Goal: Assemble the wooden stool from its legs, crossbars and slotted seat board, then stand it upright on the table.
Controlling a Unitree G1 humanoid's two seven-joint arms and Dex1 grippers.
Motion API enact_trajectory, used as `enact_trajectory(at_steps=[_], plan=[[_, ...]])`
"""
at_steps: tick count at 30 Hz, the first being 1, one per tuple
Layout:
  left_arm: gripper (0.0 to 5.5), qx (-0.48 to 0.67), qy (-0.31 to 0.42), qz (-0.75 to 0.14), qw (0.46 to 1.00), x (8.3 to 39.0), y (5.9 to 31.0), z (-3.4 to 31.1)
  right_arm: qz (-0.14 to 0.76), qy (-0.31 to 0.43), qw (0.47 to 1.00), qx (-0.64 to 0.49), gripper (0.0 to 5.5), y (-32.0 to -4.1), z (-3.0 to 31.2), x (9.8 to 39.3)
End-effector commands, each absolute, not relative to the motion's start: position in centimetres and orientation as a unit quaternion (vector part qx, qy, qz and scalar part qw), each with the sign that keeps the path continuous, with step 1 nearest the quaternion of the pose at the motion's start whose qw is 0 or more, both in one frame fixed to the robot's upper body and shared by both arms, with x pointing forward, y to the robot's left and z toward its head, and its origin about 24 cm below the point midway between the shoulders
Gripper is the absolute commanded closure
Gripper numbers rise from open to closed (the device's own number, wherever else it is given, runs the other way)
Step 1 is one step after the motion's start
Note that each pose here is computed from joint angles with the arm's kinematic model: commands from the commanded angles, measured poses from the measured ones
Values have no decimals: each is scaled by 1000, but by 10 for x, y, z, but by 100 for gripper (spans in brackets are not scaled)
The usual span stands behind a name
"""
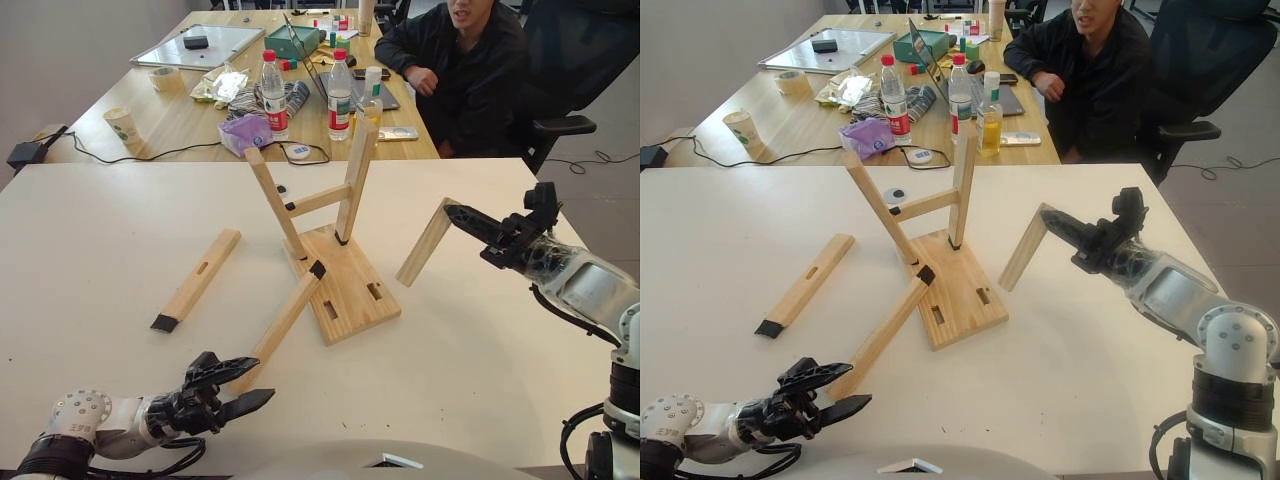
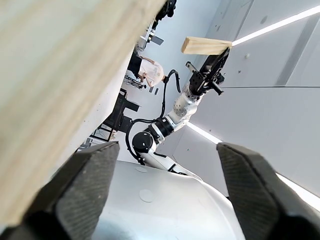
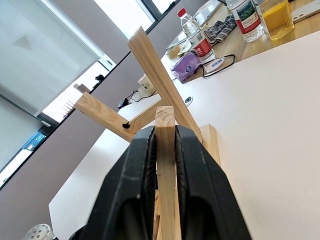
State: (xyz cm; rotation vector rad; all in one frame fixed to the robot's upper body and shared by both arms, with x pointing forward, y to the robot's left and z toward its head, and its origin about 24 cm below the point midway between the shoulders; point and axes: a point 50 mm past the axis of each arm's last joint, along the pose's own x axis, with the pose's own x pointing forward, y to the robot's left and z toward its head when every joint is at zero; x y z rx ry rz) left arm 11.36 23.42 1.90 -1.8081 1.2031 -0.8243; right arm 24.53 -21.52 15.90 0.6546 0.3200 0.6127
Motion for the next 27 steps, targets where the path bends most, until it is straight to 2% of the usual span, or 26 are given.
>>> enact_trajectory(at_steps=[1, 3, 6, 10, 11, 15, 17, 19, 22, 27], plan=[[119, -705, 480, -321, 413, 115, 237, 21, 297, 158, 888, 313, 512, -214, 159, 244], [73, -697, 480, -328, 420, 117, 237, 25, 296, 157, 889, 313, 512, -214, 159, 243], [20, -672, 452, -385, 443, 134, 238, 52, 296, 156, 889, 313, 512, -215, 159, 243], [10, -603, 419, -482, 478, 166, 234, 98, 291, 152, 889, 318, 512, -214, 156, 240], [10, -579, 398, -500, 506, 179, 230, 108, 290, 150, 889, 320, 512, -213, 156, 240], [10, -405, 323, -459, 722, 227, 213, 109, 284, 144, 891, 324, 512, -214, 155, 238], [10, -354, 295, -431, 776, 237, 213, 104, 281, 141, 892, 325, 512, -215, 155, 237], [10, -316, 285, -413, 805, 242, 212, 98, 278, 140, 893, 325, 512, -216, 156, 237], [10, -281, 294, -419, 812, 237, 207, 89, 278, 137, 894, 324, 512, -216, 157, 239], [10, -264, 342, -453, 780, 214, 202, 72, 281, 136, 894, 322, 512, -215, 158, 240]])
